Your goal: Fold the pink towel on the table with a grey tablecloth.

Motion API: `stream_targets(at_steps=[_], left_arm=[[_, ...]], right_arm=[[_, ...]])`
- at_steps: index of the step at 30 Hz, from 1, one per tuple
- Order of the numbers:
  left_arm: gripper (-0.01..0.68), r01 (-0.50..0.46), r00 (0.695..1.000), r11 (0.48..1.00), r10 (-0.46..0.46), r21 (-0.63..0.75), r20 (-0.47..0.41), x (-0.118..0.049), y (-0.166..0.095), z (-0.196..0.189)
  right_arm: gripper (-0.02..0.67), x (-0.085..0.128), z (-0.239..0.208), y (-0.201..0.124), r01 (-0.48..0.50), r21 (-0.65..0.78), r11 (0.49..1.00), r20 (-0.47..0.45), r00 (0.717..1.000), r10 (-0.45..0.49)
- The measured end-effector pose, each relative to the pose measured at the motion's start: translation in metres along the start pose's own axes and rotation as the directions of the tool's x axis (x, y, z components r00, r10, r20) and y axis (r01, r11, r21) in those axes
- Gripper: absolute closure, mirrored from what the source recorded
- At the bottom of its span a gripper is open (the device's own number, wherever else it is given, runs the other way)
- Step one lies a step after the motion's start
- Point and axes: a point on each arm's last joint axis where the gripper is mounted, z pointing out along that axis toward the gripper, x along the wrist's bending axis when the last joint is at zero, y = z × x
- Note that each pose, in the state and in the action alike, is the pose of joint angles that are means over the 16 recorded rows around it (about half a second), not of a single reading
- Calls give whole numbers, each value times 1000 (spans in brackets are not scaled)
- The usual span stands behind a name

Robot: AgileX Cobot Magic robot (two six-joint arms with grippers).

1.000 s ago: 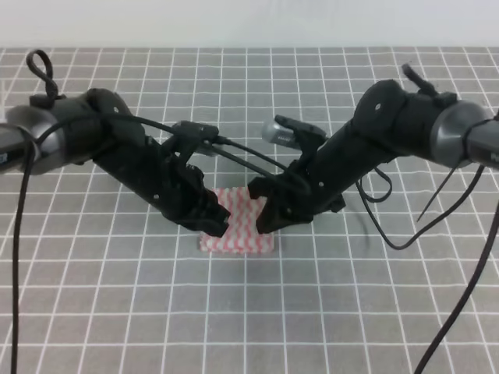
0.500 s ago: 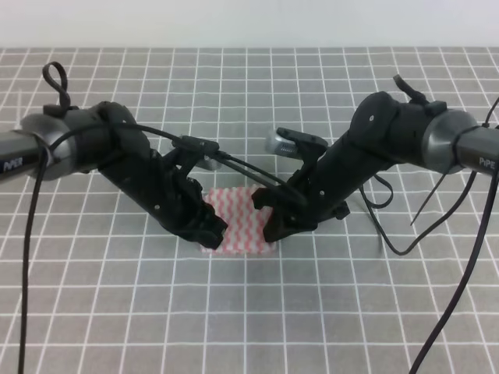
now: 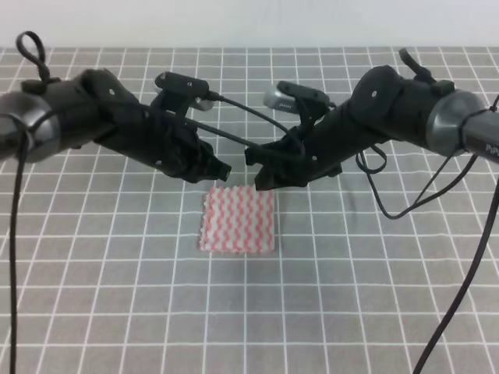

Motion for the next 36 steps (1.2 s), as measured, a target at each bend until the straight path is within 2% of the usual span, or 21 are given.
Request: stream_targets(at_steps=[12, 19, 24, 29, 33, 36], left_arm=[[677, 35, 999, 999, -35, -2, -33, 14, -8, 30], [677, 26, 999, 999, -27, -27, -38, 11, -3, 18], [676, 2, 998, 995, -8, -96, -57, 5, 9, -13], [677, -31, 995, 978, 12, -205, -97, -10, 16, -63], [677, -61, 990, 950, 17, -306, -143, -26, 11, -111], [676, -82, 983, 918, 11, -387, -183, -41, -3, -147]], right_arm=[[664, -25, 12, 5, -59, -24, 998, 24, 998, 60], [664, -28, 1, 8, -63, -28, 998, 21, 998, 64], [664, -19, -18, 11, -20, -36, 999, 19, 1000, 21], [664, -4, -47, 11, 41, -60, 997, 24, 999, -39], [664, 10, -77, 7, 90, -99, 991, 33, 996, -87], [664, 21, -103, 0, 120, -140, 983, 39, 993, -116]])
